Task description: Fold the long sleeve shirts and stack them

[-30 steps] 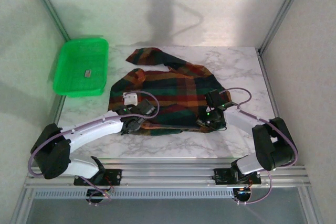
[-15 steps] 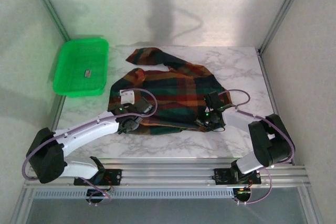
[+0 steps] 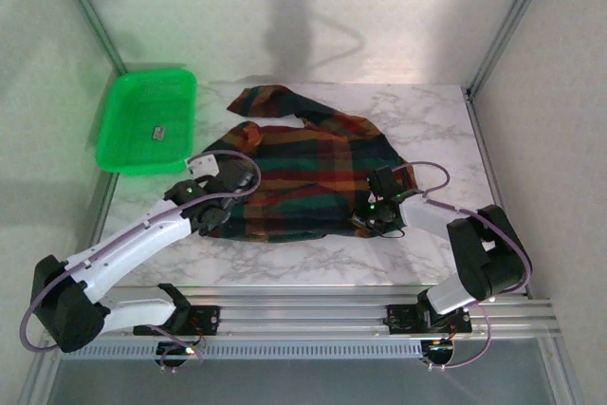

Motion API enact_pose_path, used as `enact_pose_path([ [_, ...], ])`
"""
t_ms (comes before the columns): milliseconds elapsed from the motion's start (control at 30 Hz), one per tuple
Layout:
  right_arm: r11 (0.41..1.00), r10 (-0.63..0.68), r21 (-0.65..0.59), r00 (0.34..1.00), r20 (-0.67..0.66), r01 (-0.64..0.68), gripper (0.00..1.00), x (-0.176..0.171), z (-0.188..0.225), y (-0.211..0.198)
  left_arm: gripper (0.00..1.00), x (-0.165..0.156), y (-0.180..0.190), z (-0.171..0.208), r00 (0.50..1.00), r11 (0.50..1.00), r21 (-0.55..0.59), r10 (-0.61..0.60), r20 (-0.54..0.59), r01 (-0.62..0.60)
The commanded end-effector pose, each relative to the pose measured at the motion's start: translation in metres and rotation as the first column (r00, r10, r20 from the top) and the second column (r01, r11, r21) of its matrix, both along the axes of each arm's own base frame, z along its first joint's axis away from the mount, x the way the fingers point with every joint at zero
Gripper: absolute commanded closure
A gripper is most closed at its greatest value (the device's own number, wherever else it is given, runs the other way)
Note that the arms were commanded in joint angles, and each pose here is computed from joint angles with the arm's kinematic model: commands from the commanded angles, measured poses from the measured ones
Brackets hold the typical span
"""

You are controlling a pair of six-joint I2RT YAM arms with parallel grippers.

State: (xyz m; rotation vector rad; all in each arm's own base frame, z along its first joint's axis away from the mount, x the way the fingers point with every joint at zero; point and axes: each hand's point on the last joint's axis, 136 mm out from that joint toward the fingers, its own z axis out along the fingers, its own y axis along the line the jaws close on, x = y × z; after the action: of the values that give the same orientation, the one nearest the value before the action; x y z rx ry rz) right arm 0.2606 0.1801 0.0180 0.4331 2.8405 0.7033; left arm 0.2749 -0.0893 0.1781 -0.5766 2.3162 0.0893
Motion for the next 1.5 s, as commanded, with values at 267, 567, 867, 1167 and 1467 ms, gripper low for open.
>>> enact_pose_path([
  [267, 0.995, -0.009, -0.096, 0.999, -0.047, 0.005, 0.95, -0.009, -0.013, -0.013, 0.16, 0.004, -0.089, -0.064, 0.993, 0.853, -0.519, -0.106, -0.053, 0.063],
  [567, 0.925, -0.184, -0.353, 0.978, -0.101, 0.137, 0.95, -0.037, -0.025, -0.07, 0.16, -0.018, -0.013, -0.155, 0.973, 0.89, -0.406, 0.149, -0.177, -0.21],
  [867, 0.85, -0.299, -0.493, 0.941, -0.158, 0.188, 0.95, -0.084, -0.021, -0.093, 0.13, -0.051, -0.002, -0.166, 0.954, 0.917, -0.325, 0.145, -0.262, -0.229],
  [1167, 0.927, -0.276, -0.26, 0.961, 0.023, 0.272, 0.69, -0.084, 0.058, -0.084, 0.0, 0.004, -0.031, -0.004, 0.994, 0.863, -0.505, 0.081, 0.07, -0.034],
  [1467, 0.953, 0.186, -0.276, 0.96, 0.209, -0.125, 0.33, 0.061, 0.164, -0.089, 0.02, 0.152, -0.068, 0.034, 0.959, 0.922, -0.265, -0.28, 0.052, 0.284],
])
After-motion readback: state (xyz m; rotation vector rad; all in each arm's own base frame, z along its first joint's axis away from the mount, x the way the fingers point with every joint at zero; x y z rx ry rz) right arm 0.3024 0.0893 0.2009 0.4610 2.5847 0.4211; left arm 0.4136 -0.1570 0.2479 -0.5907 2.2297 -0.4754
